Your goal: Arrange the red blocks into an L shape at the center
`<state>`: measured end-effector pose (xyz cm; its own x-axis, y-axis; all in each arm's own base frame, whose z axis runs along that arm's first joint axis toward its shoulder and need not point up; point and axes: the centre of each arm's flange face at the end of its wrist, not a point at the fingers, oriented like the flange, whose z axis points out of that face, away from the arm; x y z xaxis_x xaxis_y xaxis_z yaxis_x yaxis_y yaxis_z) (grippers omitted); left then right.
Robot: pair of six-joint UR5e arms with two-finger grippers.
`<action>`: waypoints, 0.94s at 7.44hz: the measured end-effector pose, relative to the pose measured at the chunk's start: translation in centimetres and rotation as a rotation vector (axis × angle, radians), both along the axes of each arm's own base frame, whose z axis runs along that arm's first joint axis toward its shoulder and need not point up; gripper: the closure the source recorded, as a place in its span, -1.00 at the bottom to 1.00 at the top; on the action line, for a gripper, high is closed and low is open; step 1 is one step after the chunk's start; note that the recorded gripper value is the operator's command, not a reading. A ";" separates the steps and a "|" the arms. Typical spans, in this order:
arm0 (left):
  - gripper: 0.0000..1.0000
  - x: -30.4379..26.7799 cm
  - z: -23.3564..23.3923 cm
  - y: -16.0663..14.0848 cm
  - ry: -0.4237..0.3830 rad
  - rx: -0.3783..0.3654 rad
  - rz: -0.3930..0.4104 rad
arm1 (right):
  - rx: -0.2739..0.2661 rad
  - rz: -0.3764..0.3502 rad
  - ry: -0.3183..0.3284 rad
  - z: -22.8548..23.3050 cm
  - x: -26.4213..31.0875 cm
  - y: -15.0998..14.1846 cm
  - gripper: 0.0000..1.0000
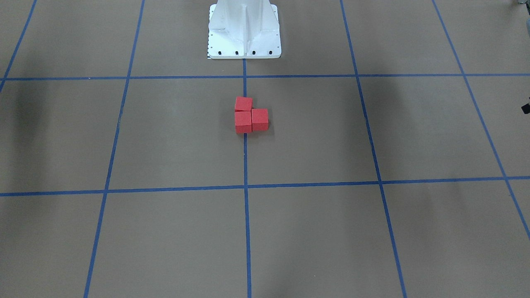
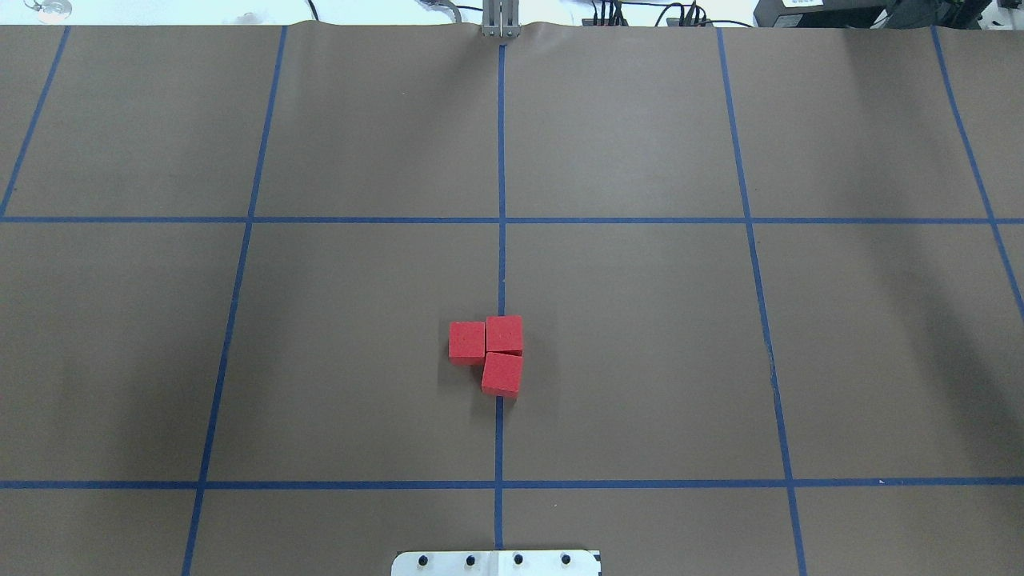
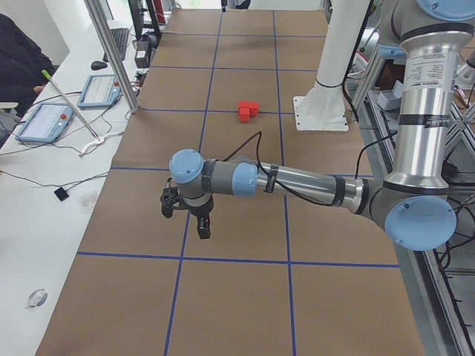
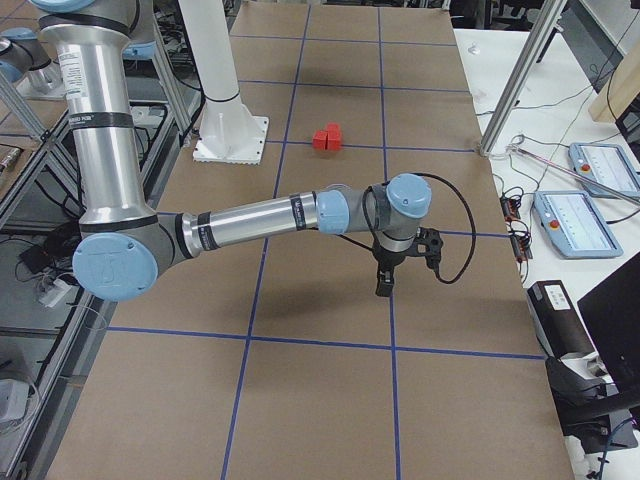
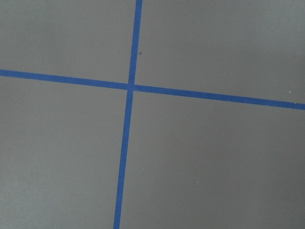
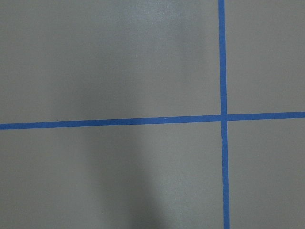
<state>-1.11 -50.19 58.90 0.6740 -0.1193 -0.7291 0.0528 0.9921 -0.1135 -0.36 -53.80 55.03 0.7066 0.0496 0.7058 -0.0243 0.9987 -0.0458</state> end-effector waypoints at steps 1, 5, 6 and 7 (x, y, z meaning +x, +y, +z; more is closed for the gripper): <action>-1.00 0.0 0.4 0.0 -0.002 -0.007 0.000 | 0.001 0.000 0.000 -0.1 0.0 0.1 -0.99; -1.00 -0.1 1.0 -0.4 -0.003 -0.002 -0.004 | -0.002 0.002 0.003 0.1 0.1 0.2 -0.99; -1.00 -0.6 1.2 -0.4 -0.003 -0.006 -0.013 | -0.004 0.002 0.004 0.3 0.1 0.2 -0.99; -1.00 -1.3 1.3 -0.3 -0.003 -0.010 -0.028 | -0.008 0.002 0.005 0.4 0.1 0.2 -0.99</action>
